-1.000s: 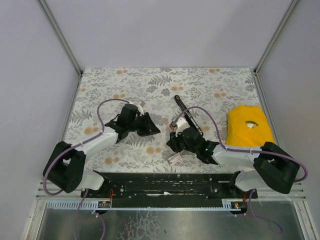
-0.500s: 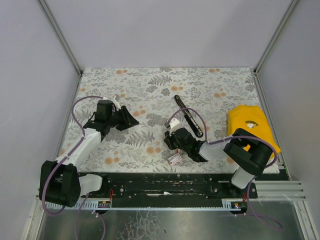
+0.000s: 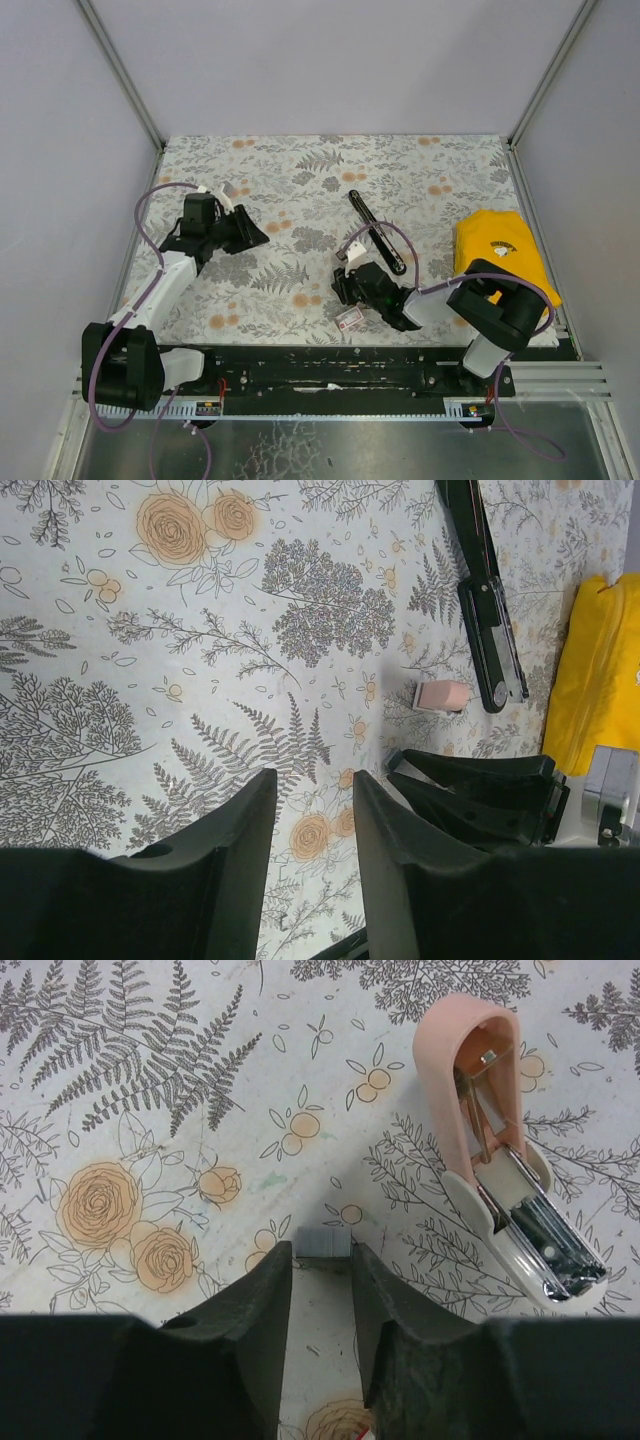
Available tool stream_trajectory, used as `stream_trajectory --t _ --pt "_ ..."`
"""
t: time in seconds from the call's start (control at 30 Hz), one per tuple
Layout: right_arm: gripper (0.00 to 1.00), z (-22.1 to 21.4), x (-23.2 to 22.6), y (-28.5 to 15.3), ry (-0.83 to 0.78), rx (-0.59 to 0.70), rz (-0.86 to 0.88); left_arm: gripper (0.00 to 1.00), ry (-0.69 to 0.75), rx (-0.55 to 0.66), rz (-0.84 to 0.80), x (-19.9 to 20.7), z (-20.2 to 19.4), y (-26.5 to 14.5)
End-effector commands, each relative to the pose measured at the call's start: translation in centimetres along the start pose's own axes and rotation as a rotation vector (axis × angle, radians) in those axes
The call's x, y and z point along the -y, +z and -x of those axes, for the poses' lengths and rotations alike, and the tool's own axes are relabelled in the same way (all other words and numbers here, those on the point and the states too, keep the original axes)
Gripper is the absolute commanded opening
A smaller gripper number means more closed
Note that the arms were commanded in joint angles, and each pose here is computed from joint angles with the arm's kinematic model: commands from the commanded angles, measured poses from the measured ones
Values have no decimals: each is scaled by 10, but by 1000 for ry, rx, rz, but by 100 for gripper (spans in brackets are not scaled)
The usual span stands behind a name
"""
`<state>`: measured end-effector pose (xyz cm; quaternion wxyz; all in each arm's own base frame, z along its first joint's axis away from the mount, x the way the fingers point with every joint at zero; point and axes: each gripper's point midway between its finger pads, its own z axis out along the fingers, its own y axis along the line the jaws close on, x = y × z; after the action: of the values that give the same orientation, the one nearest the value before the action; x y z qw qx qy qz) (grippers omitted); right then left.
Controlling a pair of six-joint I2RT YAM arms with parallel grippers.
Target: Load the staples into the stapler
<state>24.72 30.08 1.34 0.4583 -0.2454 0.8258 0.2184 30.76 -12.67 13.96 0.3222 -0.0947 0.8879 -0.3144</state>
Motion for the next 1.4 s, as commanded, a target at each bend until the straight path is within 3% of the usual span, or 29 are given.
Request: stream_trajectory --t 0.0,0.2,0.3,0.57,0.77,1.07,1.37 --pt "42 2 0 -12 36 7 -17 36 57 10 -42 7 8 -3" --pt "64 38 -7 -40 78 39 7 48 62 13 -160 25 -6 3" --pt "70 59 -3 -55 72 17 -27 52 133 21 -168 40 -17 10" --pt "71 59 51 -83 286 -112 -102 53 408 53 -249 85 -56 37" --pt "71 48 71 -95 380 -160 -141 52 577 52 -291 91 -89 67" --pt "69 30 75 -97 493 -185 -151 47 677 -32 -303 92 -130 102" --pt "68 28 74 -100 522 -180 -150 46 674 -125 -283 83 -152 121"
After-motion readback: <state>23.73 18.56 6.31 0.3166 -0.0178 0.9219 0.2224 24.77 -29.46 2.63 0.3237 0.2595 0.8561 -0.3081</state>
